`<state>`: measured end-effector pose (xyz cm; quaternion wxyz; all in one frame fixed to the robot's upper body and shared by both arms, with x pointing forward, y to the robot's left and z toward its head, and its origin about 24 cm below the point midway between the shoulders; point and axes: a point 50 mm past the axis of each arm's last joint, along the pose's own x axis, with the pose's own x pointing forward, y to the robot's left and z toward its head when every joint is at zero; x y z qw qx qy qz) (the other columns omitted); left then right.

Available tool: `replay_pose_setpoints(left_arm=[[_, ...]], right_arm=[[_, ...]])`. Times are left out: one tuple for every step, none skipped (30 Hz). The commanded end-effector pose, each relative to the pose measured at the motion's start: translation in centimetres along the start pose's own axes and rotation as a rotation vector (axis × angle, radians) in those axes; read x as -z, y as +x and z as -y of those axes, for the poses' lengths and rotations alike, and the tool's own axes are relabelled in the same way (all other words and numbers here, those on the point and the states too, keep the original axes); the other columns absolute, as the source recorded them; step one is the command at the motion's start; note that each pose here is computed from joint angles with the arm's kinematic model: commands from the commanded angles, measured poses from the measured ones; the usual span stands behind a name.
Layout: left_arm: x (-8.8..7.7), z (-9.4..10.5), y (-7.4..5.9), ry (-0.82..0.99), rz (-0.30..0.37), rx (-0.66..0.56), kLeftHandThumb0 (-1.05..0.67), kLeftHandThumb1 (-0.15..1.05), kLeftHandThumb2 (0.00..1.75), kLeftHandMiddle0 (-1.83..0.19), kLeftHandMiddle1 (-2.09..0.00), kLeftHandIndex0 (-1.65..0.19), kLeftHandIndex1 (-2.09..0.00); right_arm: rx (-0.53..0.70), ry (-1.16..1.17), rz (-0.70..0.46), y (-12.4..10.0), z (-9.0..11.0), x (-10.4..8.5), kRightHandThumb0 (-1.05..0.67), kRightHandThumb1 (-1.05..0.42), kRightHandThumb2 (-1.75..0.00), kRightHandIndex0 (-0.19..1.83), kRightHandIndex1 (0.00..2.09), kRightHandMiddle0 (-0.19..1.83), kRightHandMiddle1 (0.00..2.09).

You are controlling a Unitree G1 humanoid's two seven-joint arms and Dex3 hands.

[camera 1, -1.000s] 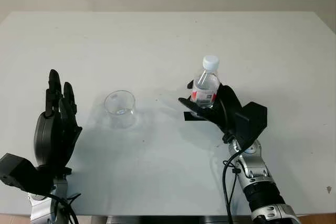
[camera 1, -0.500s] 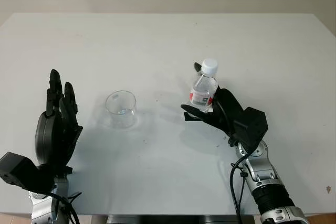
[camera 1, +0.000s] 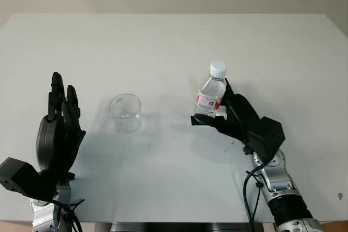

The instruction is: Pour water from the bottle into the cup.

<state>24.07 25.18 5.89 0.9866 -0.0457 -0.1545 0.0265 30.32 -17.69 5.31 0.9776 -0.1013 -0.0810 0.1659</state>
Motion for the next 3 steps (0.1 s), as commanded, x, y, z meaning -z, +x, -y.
replay_pose_setpoints(left_arm=[[1.06, 0.08, -0.88, -0.023, -0.037, -0.015, -0.69, 1.05, 0.79, 0.19, 0.00, 0.19, 0.00], [1.05, 0.06, -0.90, -0.020, -0.037, -0.014, -0.69, 1.05, 0.79, 0.19, 0.00, 0.19, 0.00], [1.04, 0.04, -0.95, -0.016, -0.036, -0.014, -0.69, 1.05, 0.79, 0.19, 0.00, 0.19, 0.00]], right_arm=[[0.007, 0.040, 0.014, -0.51, 0.64, -0.25, -0.98, -1.00, -0.06, -0.19, 0.00, -0.19, 0.00], [0.005, 0.066, 0.021, -0.59, 0.71, -0.35, -0.97, -0.99, -0.06, -0.19, 0.00, -0.19, 0.00], [0.003, 0.086, 0.026, -0.71, 0.74, -0.44, -0.96, -0.99, -0.06, -0.19, 0.00, -0.19, 0.00]])
